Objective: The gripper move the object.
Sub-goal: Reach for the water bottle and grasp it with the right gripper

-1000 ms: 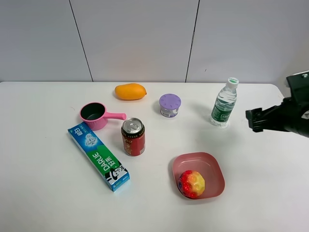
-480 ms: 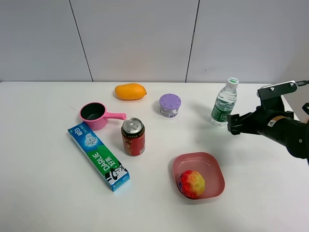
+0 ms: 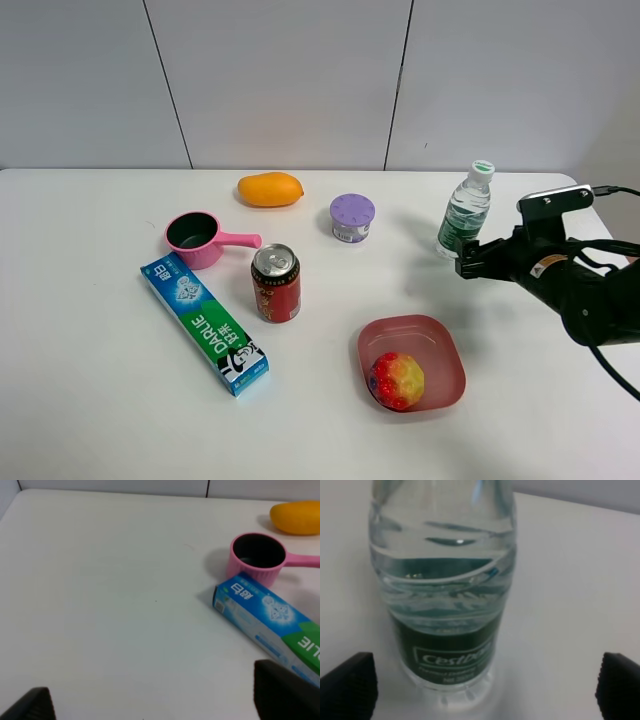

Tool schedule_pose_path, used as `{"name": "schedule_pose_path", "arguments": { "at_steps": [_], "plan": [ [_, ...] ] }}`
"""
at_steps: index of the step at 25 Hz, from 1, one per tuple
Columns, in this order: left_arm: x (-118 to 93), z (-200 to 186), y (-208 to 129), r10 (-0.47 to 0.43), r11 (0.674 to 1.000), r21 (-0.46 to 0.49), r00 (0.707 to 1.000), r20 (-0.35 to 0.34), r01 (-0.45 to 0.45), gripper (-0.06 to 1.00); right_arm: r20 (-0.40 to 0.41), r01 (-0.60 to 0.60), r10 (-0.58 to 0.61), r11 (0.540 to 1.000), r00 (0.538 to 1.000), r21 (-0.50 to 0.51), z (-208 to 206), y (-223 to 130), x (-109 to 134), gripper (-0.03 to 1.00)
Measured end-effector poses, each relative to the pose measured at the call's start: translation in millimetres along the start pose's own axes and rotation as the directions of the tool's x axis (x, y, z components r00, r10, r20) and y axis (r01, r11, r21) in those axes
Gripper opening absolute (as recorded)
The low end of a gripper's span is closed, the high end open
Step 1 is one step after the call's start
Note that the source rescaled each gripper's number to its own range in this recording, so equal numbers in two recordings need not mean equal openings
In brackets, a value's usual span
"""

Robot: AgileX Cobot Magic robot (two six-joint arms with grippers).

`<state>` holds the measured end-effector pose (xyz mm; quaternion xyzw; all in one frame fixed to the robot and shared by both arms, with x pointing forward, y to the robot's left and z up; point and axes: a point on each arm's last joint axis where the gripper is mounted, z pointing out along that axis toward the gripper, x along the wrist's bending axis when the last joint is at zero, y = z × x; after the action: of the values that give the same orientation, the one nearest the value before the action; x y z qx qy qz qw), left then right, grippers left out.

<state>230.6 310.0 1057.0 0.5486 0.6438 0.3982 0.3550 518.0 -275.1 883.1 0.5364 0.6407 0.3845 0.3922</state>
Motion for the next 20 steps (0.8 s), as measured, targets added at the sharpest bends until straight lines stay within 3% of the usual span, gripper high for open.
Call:
{"name": "schedule_pose_path", "arguments": {
  "at_steps": [5, 12, 20],
  "plan": [
    [0.0, 0.0, 0.0, 0.0, 1.0, 0.0, 1.0, 0.0, 0.0, 1.0, -0.024, 0.019, -0.022, 0.995, 0.999, -0.103, 5.5, -2.3, 3.5, 1.0],
    [0.0, 0.0, 0.0, 0.0, 1.0, 0.0, 1.0, 0.0, 0.0, 1.0, -0.02, 0.012, -0.015, 0.985, 1.0, -0.171, 7.2, -1.5, 3.7, 1.0],
    [0.0, 0.0, 0.0, 0.0, 1.0, 0.0, 1.0, 0.0, 0.0, 1.0, 0.011, -0.004, 0.005, 0.99, 1.0, -0.142, 11.3, -10.5, 1.3, 1.0]
  ]
}}
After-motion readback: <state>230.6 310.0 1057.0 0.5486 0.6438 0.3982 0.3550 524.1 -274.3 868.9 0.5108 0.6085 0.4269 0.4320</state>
